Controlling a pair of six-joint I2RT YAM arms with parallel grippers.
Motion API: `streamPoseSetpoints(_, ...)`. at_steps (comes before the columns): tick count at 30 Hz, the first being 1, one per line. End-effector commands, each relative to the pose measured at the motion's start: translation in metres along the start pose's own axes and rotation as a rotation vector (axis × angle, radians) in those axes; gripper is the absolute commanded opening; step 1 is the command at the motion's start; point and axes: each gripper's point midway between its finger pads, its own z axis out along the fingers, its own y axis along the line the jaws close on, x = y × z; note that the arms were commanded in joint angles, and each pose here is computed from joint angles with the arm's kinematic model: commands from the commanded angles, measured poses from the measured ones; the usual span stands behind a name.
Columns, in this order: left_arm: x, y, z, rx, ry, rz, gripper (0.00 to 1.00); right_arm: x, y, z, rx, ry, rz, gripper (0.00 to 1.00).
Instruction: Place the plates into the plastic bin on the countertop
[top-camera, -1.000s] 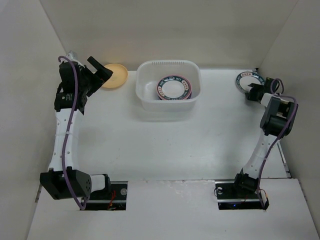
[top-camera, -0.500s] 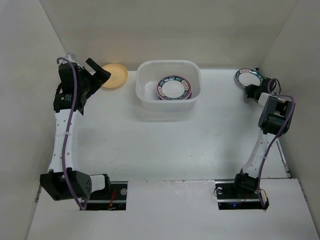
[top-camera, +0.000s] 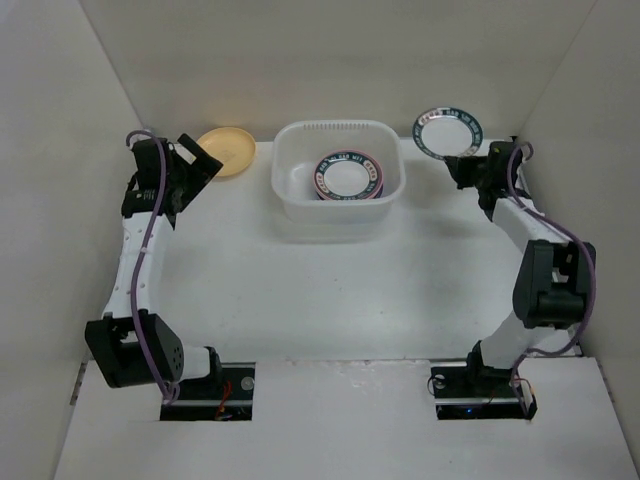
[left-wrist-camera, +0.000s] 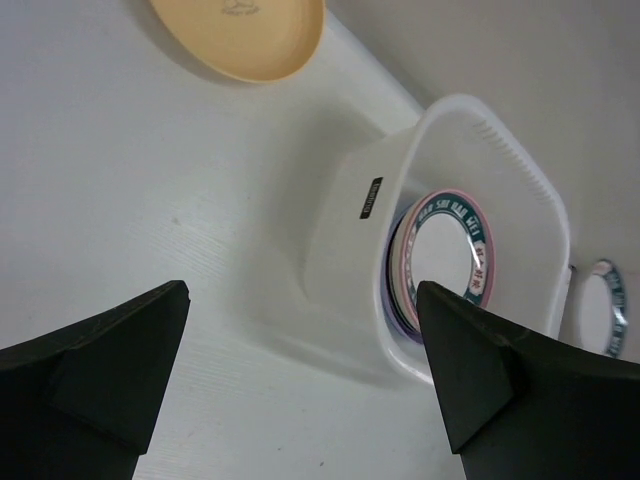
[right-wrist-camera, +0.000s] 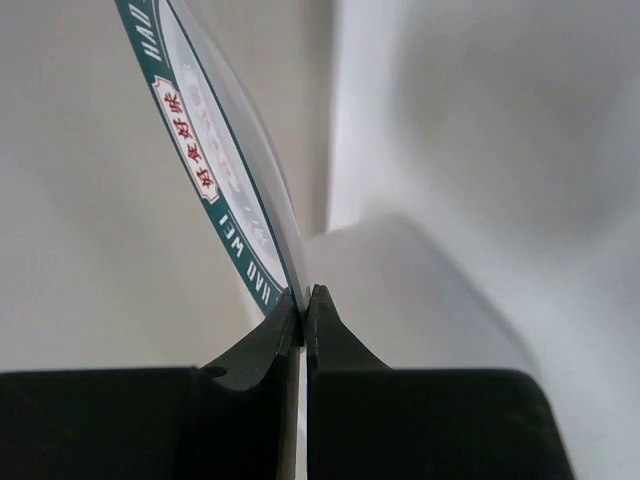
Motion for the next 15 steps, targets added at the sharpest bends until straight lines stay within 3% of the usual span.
streamPoseSetpoints(1,0.001,0.014,0.017,-0.028,-0.02,-0.054,1.0,0.035,0.108,-0.064,-0.327,0.045,-0.164,0.0)
streamPoseSetpoints(4,0.01,0.029,0.026,-0.062,-0.009,-0.084,1.0,0.084,0.138,-0.092,-0.395,0.15,-0.278,0.0)
streamPoseSetpoints(8,0.016,0.046,0.039,-0.101,-0.005,-0.123,1.0,0.148,0.143,-0.1,-0.411,0.336,-0.39,0.0)
streamPoseSetpoints(12,0.017,0.057,0.058,-0.125,-0.001,-0.174,1.0,0.216,0.107,-0.085,-0.308,0.59,-0.511,0.0)
streamPoseSetpoints(15,0.014,0.062,0.071,-0.135,-0.007,-0.203,1.0,0.239,0.074,-0.072,-0.214,0.632,-0.591,0.0)
